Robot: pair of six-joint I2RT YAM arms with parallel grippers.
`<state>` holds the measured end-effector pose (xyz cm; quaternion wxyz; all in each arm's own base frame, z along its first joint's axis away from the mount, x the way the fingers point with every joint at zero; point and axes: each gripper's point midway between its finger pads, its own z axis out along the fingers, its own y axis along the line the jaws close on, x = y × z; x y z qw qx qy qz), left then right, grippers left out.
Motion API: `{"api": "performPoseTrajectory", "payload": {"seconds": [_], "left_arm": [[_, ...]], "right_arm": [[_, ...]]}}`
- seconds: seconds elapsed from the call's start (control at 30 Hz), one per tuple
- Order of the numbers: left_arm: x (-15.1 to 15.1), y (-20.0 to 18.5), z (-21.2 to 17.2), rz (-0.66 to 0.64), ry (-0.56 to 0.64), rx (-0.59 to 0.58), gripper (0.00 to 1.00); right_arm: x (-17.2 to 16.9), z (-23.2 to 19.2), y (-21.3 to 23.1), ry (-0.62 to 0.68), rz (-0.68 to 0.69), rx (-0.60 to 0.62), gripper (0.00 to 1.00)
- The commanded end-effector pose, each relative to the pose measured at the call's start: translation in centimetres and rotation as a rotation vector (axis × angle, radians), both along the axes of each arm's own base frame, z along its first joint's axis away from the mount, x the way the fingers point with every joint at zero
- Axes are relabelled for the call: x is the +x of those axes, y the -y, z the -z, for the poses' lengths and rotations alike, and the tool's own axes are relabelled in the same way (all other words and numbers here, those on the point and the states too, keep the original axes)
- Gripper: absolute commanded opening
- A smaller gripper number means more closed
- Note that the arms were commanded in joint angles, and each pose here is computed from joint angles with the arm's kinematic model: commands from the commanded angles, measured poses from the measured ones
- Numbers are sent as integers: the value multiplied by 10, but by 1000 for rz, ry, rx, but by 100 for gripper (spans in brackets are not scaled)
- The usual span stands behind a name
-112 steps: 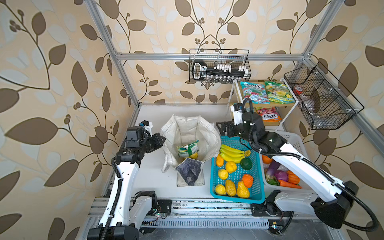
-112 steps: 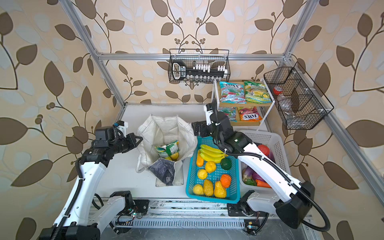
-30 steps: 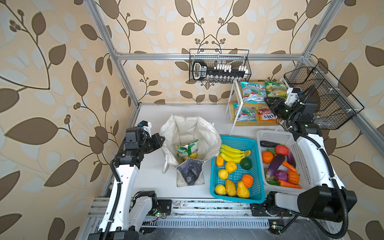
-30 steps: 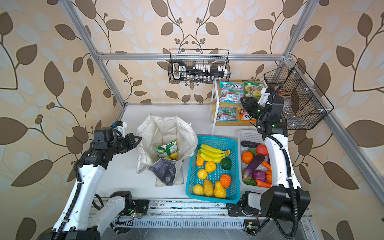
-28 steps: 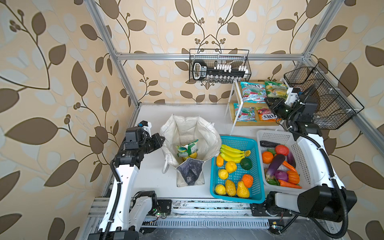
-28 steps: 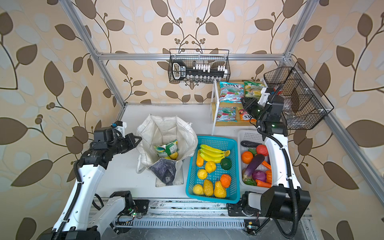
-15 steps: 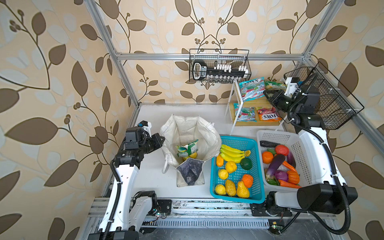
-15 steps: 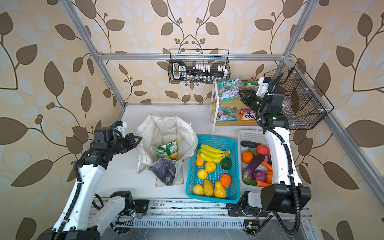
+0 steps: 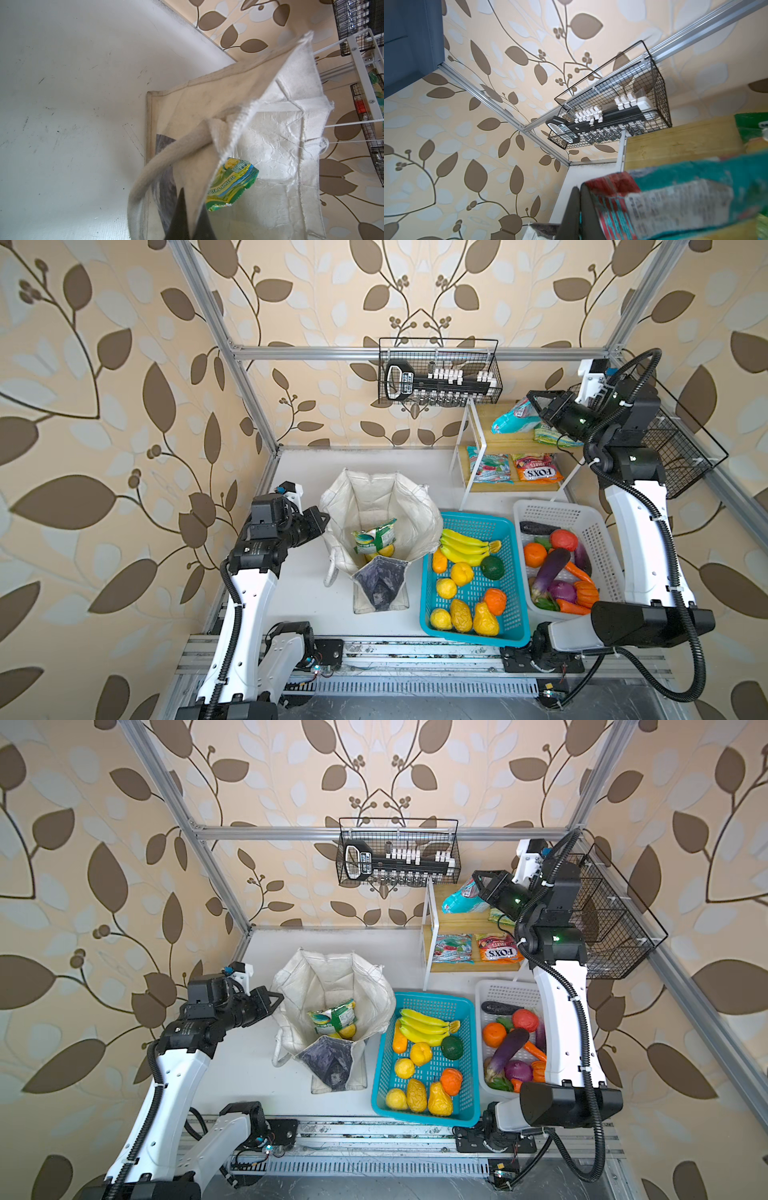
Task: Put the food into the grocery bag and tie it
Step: 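Carry the teal candy bag over the tote and lower it inside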
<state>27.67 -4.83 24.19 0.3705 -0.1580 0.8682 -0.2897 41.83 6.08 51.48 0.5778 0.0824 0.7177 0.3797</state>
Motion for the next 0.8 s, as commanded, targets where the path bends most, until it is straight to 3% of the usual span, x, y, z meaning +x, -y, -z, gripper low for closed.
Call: {"api": "performPoseTrajectory", "payload": {"seconds": [0.0,0.3,0.6,0.77], "left_arm": [[2,-4,-11,-6,55,19,0],[2,-3,-11,1,51,15,0],[2,-2,-9,3,44,11,0],[3,2,-11,24,52,-8,0]], "right_arm": [[-21,-26,-14,74,-44,-31,0],[-59,-38,-37,119,-82,-42,0],[-107,-42,-110,161,-213,-101,0],[-121,-25,-152,135,-314,-136,0]]}}
